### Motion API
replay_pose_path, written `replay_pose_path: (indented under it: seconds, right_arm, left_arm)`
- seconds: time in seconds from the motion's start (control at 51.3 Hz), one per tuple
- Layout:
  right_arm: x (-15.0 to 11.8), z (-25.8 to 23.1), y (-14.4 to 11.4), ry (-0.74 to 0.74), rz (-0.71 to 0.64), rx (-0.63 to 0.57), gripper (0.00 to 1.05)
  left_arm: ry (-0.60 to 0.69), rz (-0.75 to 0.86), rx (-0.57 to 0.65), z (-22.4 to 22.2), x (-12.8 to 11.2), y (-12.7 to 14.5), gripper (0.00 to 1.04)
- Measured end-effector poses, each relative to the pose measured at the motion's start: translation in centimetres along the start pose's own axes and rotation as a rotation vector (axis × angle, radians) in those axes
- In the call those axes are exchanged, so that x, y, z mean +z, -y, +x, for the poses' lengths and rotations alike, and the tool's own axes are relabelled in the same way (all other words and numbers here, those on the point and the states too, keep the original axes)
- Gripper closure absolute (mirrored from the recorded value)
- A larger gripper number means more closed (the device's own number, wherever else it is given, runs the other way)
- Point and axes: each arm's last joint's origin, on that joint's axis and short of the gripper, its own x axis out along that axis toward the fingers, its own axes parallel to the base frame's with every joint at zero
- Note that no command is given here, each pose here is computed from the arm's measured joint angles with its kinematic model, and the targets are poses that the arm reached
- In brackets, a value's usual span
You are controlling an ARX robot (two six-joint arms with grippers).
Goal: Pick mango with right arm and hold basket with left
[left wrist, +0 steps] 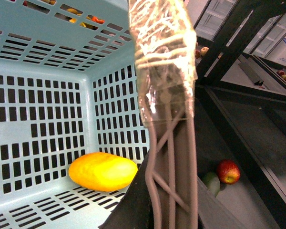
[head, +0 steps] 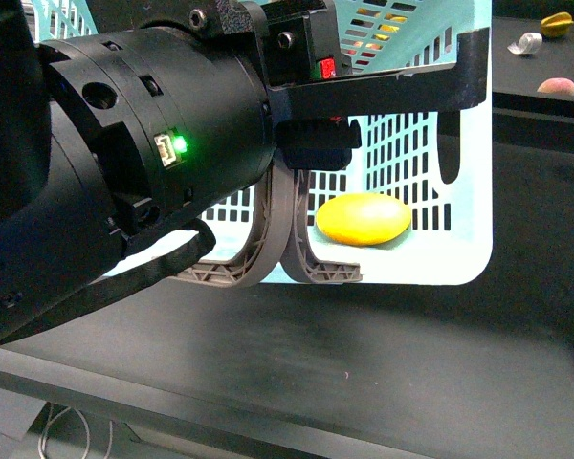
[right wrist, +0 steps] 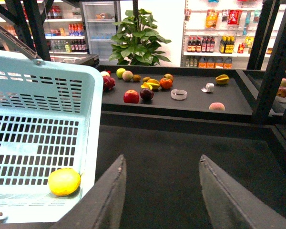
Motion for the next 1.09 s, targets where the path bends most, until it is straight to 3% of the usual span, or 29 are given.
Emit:
replay_pose_path:
  seconds: [0.136,0.253,0.468,0.546,0.643,0.741,0.955,1.092]
  right_arm:
    - [0.0,0.0,0.0,0.000,0.000,0.000,0.22]
    - [0.0,0.0,0.0,0.000,0.001,0.000,0.06]
    - [0.0,0.0,0.0,0.000,0.000,0.000,0.08]
    - [0.0,0.0,0.0,0.000,0.000,0.000,0.08]
    - [0.0,0.0,0.0,0.001,0.000,0.001,0.08]
    - [0.0,0.0,0.0,0.001,0.000,0.001,0.08]
    - [0.0,0.0,0.0,0.001,0.000,0.001,0.08]
    - [0.0,0.0,0.0,0.001,0.000,0.001,0.08]
  left_arm:
    - [0.000,0.000,0.000,0.0,0.0,0.0,0.98]
    - [0.000,0.000,0.000,0.0,0.0,0.0,0.98]
    - [0.000,0.000,0.000,0.0,0.0,0.0,0.98]
    - [-0.061,0.074,0.116,0.5,0.1,-0.2,0.98]
    - [-0.132,0.091,0.157,1.8,0.6,-1.1,0.98]
    - [-0.121,0.005,0.220,3.3,0.9,-3.2,0.98]
    - [0.031,-0.304,0.443,7.2,3.6,-9.9,0.98]
    - [0.126,-0.512,0.597,8.5,3.8,-14.1,0.98]
